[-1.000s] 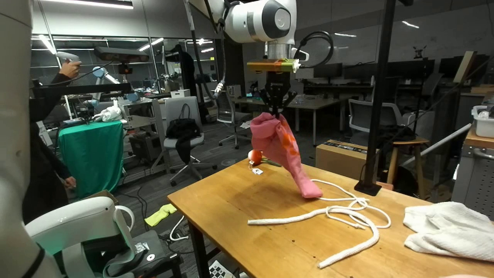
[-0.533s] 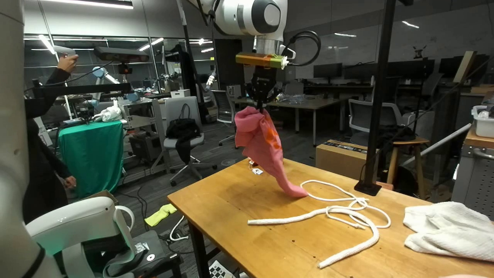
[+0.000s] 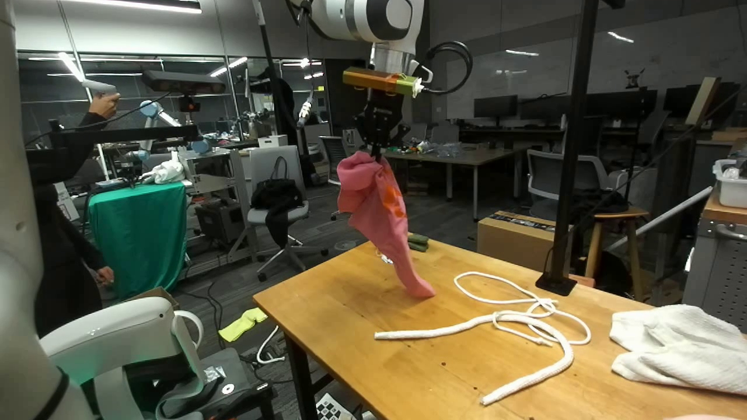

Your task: Put all the items on the table separately

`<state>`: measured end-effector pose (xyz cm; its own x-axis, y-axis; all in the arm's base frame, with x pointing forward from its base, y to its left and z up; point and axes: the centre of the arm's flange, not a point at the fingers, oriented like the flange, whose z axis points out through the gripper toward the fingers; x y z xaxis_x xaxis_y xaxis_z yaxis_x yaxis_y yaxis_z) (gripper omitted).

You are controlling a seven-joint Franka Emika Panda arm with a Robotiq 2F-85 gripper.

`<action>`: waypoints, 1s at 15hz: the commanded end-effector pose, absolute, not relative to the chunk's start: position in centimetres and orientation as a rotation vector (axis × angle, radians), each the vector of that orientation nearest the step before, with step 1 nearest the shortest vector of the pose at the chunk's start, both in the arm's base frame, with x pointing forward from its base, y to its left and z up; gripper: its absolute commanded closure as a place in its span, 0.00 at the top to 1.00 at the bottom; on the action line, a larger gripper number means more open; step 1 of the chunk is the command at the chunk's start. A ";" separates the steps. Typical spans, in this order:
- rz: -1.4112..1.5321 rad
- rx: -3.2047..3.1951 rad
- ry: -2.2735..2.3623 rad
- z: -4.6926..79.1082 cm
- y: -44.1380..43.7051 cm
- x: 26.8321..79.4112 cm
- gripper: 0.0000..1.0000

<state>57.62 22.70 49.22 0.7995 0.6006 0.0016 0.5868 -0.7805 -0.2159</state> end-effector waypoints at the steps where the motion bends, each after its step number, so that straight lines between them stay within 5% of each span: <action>1: 0.133 -2.727 -0.977 48.4 23.7 55.6 0.04; 15: 0.235 -2.522 -0.890 44.8 28.2 54.4 0.04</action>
<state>54.41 27.81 46.43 0.7679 0.6405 0.0015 0.5753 -0.6887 -0.4412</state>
